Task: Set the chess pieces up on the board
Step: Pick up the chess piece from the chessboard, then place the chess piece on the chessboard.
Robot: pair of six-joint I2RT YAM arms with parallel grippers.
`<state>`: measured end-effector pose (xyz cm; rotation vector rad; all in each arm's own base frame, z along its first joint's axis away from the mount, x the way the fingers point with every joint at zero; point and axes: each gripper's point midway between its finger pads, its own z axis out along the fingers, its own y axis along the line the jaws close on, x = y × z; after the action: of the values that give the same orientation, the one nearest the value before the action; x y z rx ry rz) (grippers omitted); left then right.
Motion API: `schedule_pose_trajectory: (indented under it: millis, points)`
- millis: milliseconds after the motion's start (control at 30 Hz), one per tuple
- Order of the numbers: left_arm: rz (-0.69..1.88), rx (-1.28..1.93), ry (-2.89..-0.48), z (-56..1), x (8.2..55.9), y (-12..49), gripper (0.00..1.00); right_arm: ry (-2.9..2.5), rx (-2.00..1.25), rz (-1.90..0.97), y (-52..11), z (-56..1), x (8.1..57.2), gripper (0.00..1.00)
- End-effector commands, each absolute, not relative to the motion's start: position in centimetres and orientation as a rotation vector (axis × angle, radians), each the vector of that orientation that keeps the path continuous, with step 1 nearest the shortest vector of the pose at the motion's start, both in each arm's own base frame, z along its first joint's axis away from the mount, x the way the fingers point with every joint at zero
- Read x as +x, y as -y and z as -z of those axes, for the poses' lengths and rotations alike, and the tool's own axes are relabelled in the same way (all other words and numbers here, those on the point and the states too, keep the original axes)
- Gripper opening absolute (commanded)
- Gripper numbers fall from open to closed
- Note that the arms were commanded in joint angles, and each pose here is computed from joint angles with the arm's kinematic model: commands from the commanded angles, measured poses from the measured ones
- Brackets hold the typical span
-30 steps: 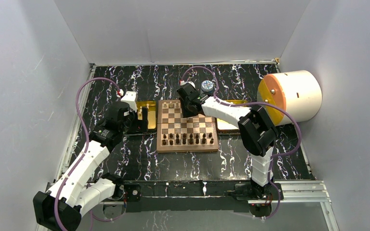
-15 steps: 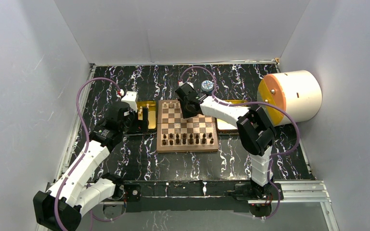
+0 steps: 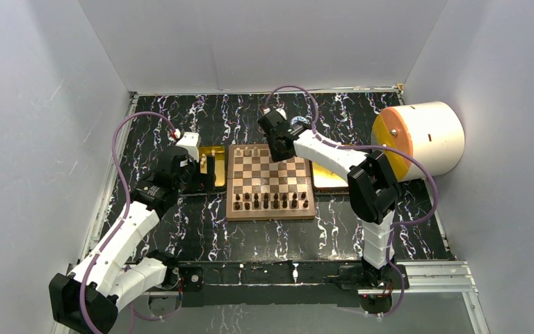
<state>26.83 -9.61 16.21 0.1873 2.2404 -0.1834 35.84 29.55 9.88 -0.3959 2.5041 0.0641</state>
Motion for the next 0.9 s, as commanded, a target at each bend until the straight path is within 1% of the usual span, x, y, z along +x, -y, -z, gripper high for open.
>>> schedule_pose_trajectory:
  millis: [0,167,433,867]
  points:
    - [0.192,0.199,-2.224,-16.4,27.1,9.8,0.93,-2.459,-0.272,-0.058,-25.4,-13.9,38.8,0.18]
    - [0.200,0.203,-2.221,-16.5,26.9,9.9,0.93,-2.464,-0.191,-0.064,-22.8,-14.1,40.7,0.18]
    - [0.195,0.205,-2.222,-16.5,27.0,9.9,0.93,-2.474,-0.123,-0.079,-21.3,-13.3,42.4,0.19]
    - [0.194,0.202,-2.212,-16.7,26.9,9.8,0.93,-2.483,-0.111,-0.101,-21.7,-11.7,43.2,0.20]
